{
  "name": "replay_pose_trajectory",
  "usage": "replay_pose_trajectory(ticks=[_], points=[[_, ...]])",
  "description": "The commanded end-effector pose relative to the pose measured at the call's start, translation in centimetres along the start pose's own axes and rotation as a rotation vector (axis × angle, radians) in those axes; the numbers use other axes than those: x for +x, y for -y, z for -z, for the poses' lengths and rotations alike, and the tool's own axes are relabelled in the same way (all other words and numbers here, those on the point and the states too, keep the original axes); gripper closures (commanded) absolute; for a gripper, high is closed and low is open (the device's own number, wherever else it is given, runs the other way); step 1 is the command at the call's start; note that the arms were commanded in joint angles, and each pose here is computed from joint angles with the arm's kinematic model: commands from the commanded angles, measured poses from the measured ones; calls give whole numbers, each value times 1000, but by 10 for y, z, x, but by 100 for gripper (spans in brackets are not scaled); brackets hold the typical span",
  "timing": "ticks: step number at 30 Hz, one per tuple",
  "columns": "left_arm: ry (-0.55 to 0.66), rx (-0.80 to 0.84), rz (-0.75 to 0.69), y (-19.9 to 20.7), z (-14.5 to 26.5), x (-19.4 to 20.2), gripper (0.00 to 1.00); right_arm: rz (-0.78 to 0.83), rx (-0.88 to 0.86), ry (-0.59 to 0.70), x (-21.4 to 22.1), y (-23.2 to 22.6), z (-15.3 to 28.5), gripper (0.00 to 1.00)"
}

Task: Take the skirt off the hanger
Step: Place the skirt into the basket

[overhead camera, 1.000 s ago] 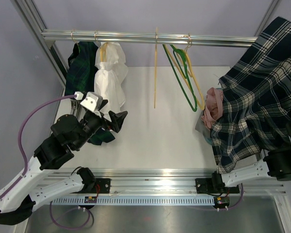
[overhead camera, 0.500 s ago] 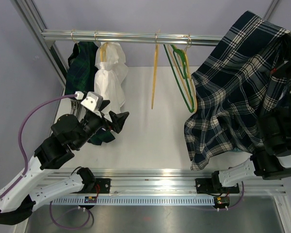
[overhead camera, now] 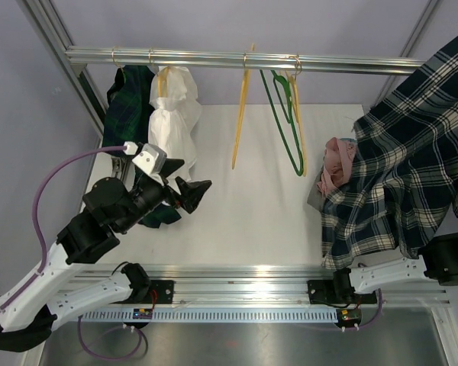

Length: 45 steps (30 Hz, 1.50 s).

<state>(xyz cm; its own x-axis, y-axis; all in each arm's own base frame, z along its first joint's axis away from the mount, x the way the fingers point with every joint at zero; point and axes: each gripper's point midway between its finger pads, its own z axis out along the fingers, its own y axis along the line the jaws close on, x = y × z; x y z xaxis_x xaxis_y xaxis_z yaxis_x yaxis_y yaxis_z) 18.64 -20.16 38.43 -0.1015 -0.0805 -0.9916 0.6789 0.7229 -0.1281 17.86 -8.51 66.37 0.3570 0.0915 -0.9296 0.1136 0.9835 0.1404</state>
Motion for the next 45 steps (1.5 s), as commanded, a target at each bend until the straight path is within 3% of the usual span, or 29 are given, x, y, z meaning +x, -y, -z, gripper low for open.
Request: replay_pose_trajectory(ticks=[1,4,6,7,9,11,12,13,15,16,18,19,20,22,28,30,31,32,33,34,37,43,44,45], points=[[75,219,52,47,-15,-29,1,697,8,39,-4,-8,9,100],[59,333,5,87,-38,-30,1,713,-9,27,1,-18,11,100],[104,370,-57,107,-46,-55,1,712,-15,20,1,-22,11,100],[61,412,-86,131,-65,-42,1,717,-18,20,1,-25,11,100],[149,476,-138,161,-73,-73,1,715,-21,20,1,-27,11,100],[163,510,-195,186,-98,-71,1,712,-28,13,3,-29,12,100],[239,519,-189,195,-100,-99,1,717,-33,13,3,-31,12,100],[211,523,-203,207,-123,-84,1,712,-37,10,4,-33,12,100],[255,550,-213,221,-137,-95,1,719,-48,5,6,-36,13,100],[291,563,-213,228,-143,-108,1,717,-54,1,7,-37,13,100],[295,634,-210,253,-164,-99,1,714,-63,-10,9,-39,13,100],[344,663,-196,261,-163,-118,1,715,-66,-12,10,-41,14,100],[311,708,-178,277,-180,-99,1,712,-72,-19,11,-42,14,100],[359,754,-151,291,-183,-117,1,718,-75,-19,12,-46,15,100],[357,868,-64,329,-204,-99,3,742,-91,-21,16,-60,18,100],[352,830,-66,326,-213,-98,11,741,-91,-21,16,-61,18,100],[347,810,-80,325,-219,-92,25,745,-93,-20,15,-66,18,100],[342,791,-80,323,-225,-89,32,734,-91,-21,15,-65,18,100],[347,782,-78,322,-227,-89,48,733,-91,-23,14,-66,18,100],[344,770,-76,322,-233,-84,74,734,-93,-25,14,-68,18,100],[366,750,-69,322,-242,-85,100,725,-94,-34,14,-69,18,100],[416,668,-13,304,-247,-114,100,729,-142,-95,26,-73,21,98],[432,651,1,298,-244,-125,100,748,-160,-110,31,-78,23,91],[440,636,10,290,-245,-131,100,762,-175,-124,36,-76,24,69]])
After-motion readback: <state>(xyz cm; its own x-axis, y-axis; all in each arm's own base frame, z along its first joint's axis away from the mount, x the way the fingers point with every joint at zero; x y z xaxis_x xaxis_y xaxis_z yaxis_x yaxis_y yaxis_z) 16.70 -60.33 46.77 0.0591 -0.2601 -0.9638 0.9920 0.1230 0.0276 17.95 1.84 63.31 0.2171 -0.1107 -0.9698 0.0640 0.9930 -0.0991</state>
